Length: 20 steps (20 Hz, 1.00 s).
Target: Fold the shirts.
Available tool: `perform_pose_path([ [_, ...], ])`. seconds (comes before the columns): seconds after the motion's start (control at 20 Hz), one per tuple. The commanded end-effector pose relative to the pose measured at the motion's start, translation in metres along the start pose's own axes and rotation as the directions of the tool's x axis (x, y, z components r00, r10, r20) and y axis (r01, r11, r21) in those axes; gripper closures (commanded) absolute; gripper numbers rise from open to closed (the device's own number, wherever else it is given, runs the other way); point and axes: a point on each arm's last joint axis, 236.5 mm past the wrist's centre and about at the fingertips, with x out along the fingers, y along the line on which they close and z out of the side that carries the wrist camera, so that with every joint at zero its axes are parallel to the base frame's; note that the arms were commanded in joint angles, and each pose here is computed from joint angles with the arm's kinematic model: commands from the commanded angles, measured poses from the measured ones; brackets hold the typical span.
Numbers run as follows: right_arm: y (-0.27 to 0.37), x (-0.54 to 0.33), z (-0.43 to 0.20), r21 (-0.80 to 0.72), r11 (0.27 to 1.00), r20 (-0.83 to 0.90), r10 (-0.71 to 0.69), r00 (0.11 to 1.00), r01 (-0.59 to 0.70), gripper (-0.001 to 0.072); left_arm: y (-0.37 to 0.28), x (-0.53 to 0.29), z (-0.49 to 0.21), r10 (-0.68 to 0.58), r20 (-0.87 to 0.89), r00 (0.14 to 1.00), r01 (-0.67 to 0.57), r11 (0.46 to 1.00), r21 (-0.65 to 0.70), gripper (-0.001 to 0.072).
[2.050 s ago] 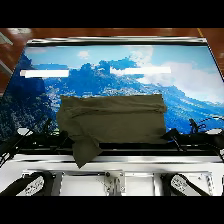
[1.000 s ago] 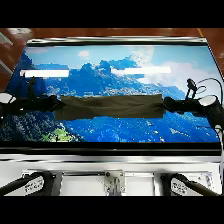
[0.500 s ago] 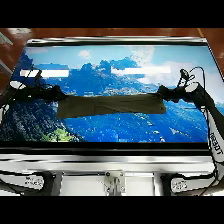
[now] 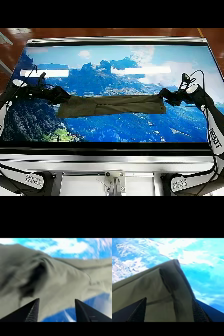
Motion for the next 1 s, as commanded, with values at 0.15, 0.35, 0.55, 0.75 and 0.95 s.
perform_pose_path([
  [0.15, -0.011, 0.018, -0.024, 0.189, 0.980, -0.113, 0.088, 0.990, -0.066, 0.0039, -0.042, -0.022, -0.007, -0.099, -0.031, 0.995, 0.101, 0.993, 0.060, 0.0172],
  [0.35, 0.020, 0.040, -0.040, 0.240, 0.959, -0.149, 0.190, 0.970, -0.151, 0.0106, -0.076, -0.035, 0.004, -0.207, 0.025, 0.978, 0.203, 0.972, 0.117, 0.0173],
  [0.55, 0.039, 0.027, -0.056, 0.129, 0.969, -0.219, 0.235, 0.947, -0.210, 0.0610, -0.089, -0.034, 0.022, -0.243, 0.104, 0.964, 0.230, 0.965, 0.124, 0.0278],
  [0.75, 0.065, -0.040, -0.018, 0.006, 0.963, -0.088, 0.269, 0.959, -0.269, 0.0651, -0.111, -0.008, 0.020, -0.232, 0.110, 0.966, 0.213, 0.963, 0.164, 0.0658],
  [0.95, 0.115, -0.133, -0.003, -0.079, 0.940, 0.029, 0.335, 0.942, -0.332, 0.0651, -0.156, 0.065, -0.022, -0.222, 0.010, 0.975, 0.214, 0.949, 0.230, 0.0658],
])
